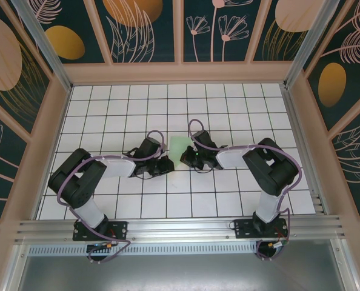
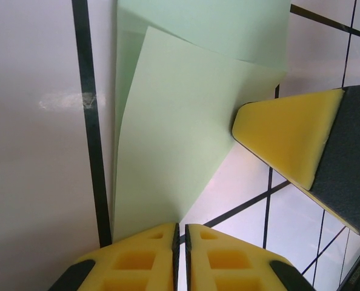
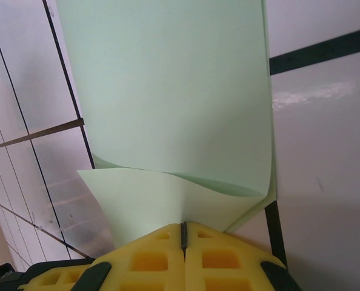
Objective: Fold a paper plane with a square sheet of paper (pick it up from the middle)
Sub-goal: Fold the triangle a second time at the center of the table.
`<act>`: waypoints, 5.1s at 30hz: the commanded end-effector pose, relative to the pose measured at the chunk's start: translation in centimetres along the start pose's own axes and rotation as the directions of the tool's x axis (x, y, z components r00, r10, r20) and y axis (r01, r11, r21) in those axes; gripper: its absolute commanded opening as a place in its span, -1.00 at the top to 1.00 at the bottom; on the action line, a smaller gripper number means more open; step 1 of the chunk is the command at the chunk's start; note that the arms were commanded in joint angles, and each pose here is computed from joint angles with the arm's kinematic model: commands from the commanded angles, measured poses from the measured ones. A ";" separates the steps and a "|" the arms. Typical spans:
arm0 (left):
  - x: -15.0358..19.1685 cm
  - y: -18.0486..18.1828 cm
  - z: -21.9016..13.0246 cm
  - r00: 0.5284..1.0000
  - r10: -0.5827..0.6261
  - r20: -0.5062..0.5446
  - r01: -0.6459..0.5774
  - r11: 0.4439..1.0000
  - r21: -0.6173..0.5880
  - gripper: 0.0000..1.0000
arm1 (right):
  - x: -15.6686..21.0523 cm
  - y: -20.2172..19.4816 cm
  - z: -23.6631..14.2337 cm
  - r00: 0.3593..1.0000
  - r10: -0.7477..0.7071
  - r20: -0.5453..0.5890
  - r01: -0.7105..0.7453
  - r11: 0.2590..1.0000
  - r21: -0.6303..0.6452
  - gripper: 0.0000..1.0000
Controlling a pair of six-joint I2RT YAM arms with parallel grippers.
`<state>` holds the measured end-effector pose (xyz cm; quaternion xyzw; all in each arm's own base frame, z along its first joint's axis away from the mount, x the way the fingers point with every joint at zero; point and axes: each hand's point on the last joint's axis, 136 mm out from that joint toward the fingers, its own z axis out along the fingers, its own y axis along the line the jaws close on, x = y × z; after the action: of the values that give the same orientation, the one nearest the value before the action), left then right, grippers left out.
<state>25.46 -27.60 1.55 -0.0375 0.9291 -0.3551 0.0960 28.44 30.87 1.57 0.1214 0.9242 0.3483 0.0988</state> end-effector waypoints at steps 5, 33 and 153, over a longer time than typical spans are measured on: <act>1.7 1.8 0.4 0.998 -0.047 -0.050 0.045 0.998 -0.033 0.68 | 1.5 -5.8 1.1 0.998 0.052 -0.022 -0.046 0.980 0.195 0.92; 0.0 0.9 0.4 1.000 0.009 -0.019 -0.010 0.999 -0.054 0.72 | 1.5 -6.4 1.2 0.998 0.056 -0.025 -0.050 0.975 0.217 0.93; 1.1 2.7 1.5 0.994 0.092 -0.059 -0.096 0.993 -0.068 0.94 | 0.9 -3.8 1.6 0.986 -0.151 -0.072 0.160 0.978 0.137 1.00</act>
<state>26.85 -28.33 1.35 0.0108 0.9293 -0.3477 0.1241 29.05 31.92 1.80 0.0190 0.9334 0.3353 0.1261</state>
